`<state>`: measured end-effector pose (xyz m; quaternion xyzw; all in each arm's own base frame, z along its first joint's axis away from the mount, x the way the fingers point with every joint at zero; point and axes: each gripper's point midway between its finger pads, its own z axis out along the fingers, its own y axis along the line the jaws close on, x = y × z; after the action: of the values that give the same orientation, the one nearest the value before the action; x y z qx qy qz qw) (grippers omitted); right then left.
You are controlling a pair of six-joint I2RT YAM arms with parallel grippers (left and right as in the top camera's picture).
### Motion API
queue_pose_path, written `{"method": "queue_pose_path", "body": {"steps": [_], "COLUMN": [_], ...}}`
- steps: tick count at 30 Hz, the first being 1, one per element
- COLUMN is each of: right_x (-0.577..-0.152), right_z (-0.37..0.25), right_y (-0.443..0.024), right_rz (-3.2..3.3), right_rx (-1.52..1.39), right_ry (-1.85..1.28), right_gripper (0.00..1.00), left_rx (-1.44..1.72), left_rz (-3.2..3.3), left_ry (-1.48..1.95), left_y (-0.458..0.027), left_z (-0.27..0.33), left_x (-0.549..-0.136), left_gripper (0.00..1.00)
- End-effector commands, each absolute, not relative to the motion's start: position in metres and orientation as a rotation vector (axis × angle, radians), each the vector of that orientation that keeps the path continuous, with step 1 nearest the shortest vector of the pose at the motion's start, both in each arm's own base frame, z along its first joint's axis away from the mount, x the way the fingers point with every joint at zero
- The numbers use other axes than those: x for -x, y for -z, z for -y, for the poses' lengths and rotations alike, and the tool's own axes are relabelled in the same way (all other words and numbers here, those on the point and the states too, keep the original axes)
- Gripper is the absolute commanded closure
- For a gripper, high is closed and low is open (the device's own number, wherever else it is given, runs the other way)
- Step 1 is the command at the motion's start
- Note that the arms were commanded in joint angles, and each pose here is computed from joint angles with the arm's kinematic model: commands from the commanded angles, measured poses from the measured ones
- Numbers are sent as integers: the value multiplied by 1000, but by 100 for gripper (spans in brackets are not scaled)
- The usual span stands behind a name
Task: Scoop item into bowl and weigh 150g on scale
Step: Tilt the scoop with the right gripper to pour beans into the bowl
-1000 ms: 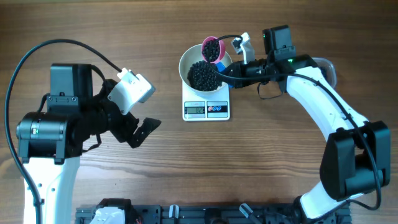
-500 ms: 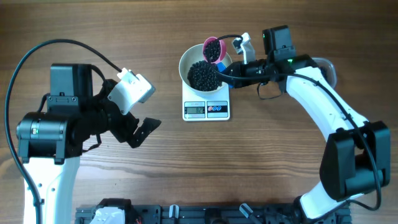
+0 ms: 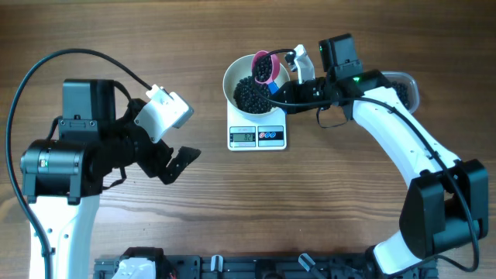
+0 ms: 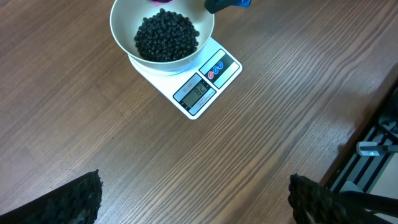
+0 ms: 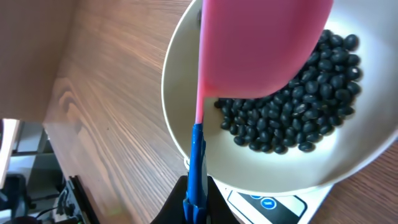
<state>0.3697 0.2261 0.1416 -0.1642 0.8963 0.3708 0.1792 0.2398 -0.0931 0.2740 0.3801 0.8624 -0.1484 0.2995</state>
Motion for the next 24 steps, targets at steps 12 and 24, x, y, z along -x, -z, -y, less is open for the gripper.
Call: {"method": "queue_pose_path", "body": {"steps": [12,24], "right_x": [-375,-376], "right_z": [-224,-215], "right_y": [-156,-178], "right_rz": [-2511,-2462], "right_rx": [467,455], "right_ry": [-952,-864], "right_gripper": [96,96], "left_rx": [-1015,-1015], "left_rz": [-2268,-2267], "left_ry": [388,388], "left_y": [-280,-280], "left_z": [93,93], "left_x": [-242,-242], "left_gripper": [0,0]}}
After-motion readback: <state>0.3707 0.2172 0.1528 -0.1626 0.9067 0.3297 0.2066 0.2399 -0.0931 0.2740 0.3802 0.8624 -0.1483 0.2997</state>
